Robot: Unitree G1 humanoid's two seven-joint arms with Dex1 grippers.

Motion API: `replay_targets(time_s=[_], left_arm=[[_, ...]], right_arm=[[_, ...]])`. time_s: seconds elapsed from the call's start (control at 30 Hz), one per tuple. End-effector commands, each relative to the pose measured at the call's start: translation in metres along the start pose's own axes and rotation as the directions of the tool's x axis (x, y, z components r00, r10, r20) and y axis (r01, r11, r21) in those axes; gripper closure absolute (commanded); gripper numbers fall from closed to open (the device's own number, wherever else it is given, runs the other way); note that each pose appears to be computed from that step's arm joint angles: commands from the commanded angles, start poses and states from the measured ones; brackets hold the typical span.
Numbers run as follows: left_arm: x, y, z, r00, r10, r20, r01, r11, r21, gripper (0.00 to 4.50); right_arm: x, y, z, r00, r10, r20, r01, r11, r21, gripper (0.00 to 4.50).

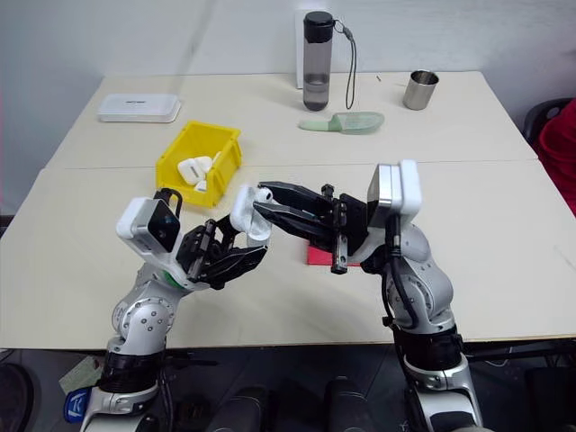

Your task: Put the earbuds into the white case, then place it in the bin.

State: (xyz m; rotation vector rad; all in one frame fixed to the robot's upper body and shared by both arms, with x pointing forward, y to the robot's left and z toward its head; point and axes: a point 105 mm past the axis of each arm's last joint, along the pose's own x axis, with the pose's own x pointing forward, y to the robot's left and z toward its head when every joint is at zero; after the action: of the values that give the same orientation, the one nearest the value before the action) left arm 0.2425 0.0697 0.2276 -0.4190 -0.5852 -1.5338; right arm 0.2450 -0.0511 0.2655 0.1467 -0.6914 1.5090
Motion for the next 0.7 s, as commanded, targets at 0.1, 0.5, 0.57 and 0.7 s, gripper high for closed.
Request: replay_targets(time_s=[0.1,0.5,0.57,0.7], left_arm=[[0.007,-0.007,0.018,0.997,-0.045,0.058,0.041,0.996,0.082,1.74],[0.009,-0.008,0.015,0.996,-0.053,0.071,0.047,0.995,0.083,1.74],[0.011,-0.007,0.016,0.995,-0.053,0.083,0.046,0.995,0.086,1.74],[0.012,-0.007,0.016,0.993,-0.052,0.102,0.043,0.995,0.092,1.74]], right_arm=[[-0.012,0.009,-0.007,0.998,0.015,-0.057,-0.016,1.0,-0.005,4.05],[0.002,0.006,0.0,0.998,0.055,-0.016,-0.055,0.998,-0.011,4.05],[0.007,0.005,0.003,0.998,0.06,-0.007,-0.06,0.998,-0.007,4.05],[0.014,0.001,0.009,0.998,0.067,0.01,-0.067,0.998,0.004,4.05]])
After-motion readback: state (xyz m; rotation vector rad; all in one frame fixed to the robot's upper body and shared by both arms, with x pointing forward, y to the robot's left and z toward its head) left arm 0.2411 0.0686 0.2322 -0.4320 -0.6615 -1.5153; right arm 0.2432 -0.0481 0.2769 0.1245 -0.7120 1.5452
